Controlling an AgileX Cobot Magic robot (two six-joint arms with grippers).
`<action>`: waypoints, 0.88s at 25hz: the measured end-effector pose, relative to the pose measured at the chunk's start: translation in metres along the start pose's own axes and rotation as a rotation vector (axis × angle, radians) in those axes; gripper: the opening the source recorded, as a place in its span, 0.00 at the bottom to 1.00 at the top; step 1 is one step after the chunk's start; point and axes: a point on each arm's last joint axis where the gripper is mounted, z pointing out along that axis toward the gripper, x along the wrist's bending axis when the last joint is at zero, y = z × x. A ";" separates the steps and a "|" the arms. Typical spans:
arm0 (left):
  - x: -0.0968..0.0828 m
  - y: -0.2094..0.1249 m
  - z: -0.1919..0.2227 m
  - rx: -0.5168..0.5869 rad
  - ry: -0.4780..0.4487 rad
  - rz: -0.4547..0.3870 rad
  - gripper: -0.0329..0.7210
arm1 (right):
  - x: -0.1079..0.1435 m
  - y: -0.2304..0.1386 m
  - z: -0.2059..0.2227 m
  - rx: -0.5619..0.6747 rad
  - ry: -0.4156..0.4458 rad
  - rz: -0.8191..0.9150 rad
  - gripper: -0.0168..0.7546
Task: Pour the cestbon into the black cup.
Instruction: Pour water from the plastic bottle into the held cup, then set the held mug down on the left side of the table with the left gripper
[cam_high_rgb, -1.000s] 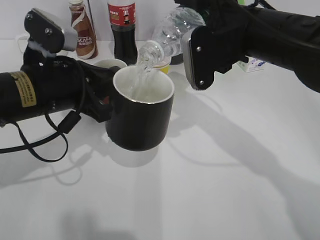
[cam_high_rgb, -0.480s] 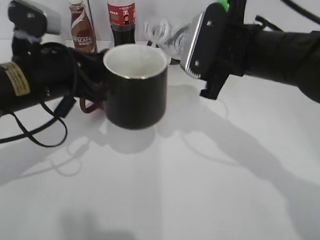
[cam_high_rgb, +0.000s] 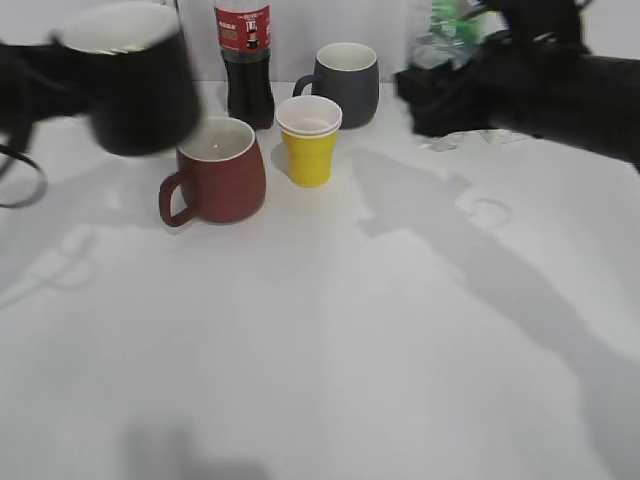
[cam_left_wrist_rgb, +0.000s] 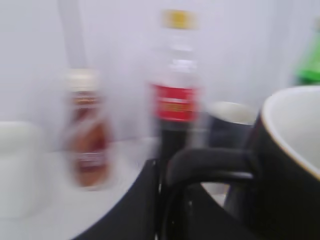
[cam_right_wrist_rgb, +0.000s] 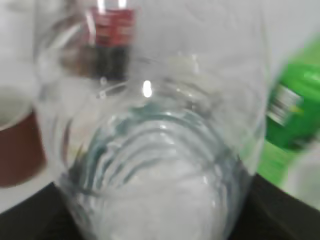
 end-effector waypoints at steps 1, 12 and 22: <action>0.014 0.001 -0.002 -0.008 0.053 0.004 0.10 | -0.008 -0.002 -0.001 0.004 -0.028 0.026 0.61; 0.086 -0.052 0.006 0.021 0.245 -0.025 0.10 | -0.022 -0.037 -0.016 0.066 -0.088 0.119 0.61; 0.093 -0.103 0.017 0.087 0.237 -0.025 0.10 | -0.021 -0.040 -0.018 0.059 -0.085 0.140 0.61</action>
